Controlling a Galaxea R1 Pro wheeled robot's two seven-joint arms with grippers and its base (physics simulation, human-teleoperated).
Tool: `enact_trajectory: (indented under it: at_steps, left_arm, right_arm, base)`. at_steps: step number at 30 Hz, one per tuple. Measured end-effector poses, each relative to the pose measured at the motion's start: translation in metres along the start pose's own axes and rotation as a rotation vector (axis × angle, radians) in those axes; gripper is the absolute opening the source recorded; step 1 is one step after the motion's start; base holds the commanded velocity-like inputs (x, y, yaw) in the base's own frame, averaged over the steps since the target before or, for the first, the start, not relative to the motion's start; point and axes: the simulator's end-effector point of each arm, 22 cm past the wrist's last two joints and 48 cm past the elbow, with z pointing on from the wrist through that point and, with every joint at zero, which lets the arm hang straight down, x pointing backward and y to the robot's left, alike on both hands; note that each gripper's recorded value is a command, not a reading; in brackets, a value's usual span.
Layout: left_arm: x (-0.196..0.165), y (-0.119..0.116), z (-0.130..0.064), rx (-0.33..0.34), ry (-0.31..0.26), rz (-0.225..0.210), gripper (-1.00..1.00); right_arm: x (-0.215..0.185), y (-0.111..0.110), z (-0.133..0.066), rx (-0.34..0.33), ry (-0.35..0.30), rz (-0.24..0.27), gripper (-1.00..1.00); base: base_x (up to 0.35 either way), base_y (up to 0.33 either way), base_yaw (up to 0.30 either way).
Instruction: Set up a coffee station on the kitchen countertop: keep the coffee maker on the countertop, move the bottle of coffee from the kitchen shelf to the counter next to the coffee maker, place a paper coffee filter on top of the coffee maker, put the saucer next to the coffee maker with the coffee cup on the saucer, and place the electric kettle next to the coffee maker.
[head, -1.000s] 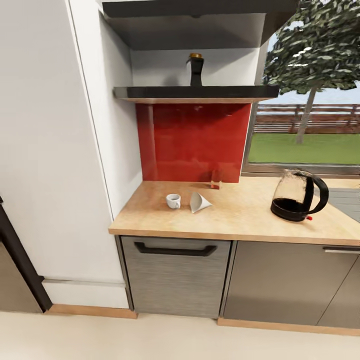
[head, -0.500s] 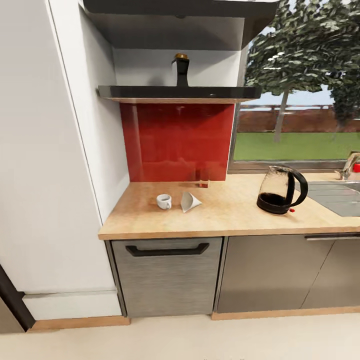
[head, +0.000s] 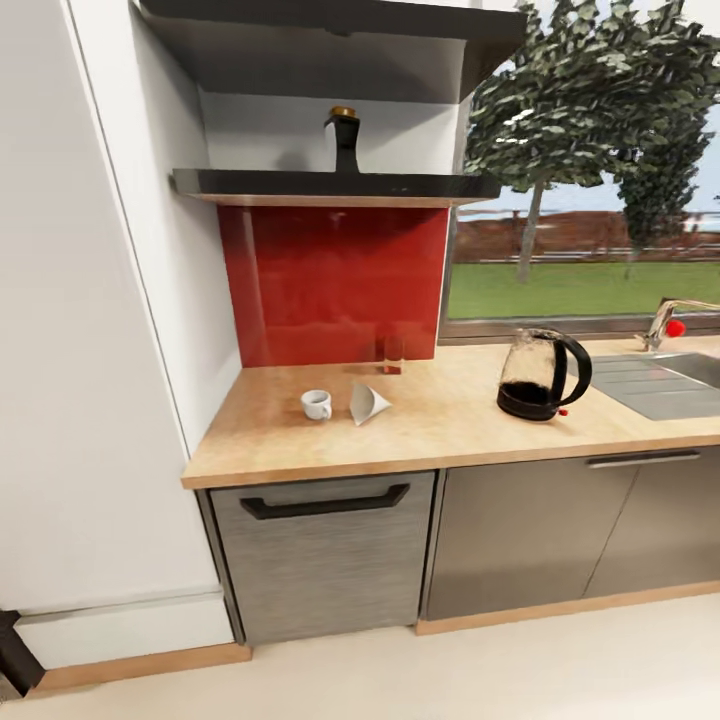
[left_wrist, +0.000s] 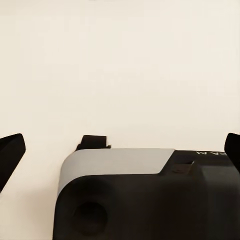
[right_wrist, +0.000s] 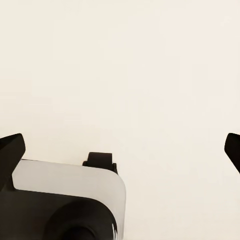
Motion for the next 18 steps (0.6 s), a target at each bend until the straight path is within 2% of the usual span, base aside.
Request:
enact_trajectory:
  at_steps: [11, 14, 18]
  left_arm:
    - [0.0, 0.0, 0.0, 0.0, 0.0, 0.0, 1.0]
    - [0.0, 0.0001, 0.0, 0.0, 0.0, 0.0, 1.0]
    - [-0.0001, 0.0, 0.0, 0.0, 0.0, 0.001, 1.0]
  right_arm:
    - [0.0004, 0.0003, -0.0001, -0.001, 0.001, 0.0, 1.0]
    - [0.0004, 0.0002, -0.0001, -0.001, 0.001, 0.0, 1.0]
    - [0.0005, 0.0001, -0.0001, -0.001, 0.001, 0.0, 1.0]
  base:
    - [0.0, 0.297, -0.003]
    - [0.0, 0.148, -0.052]
    - [0.0, 0.037, -0.197]
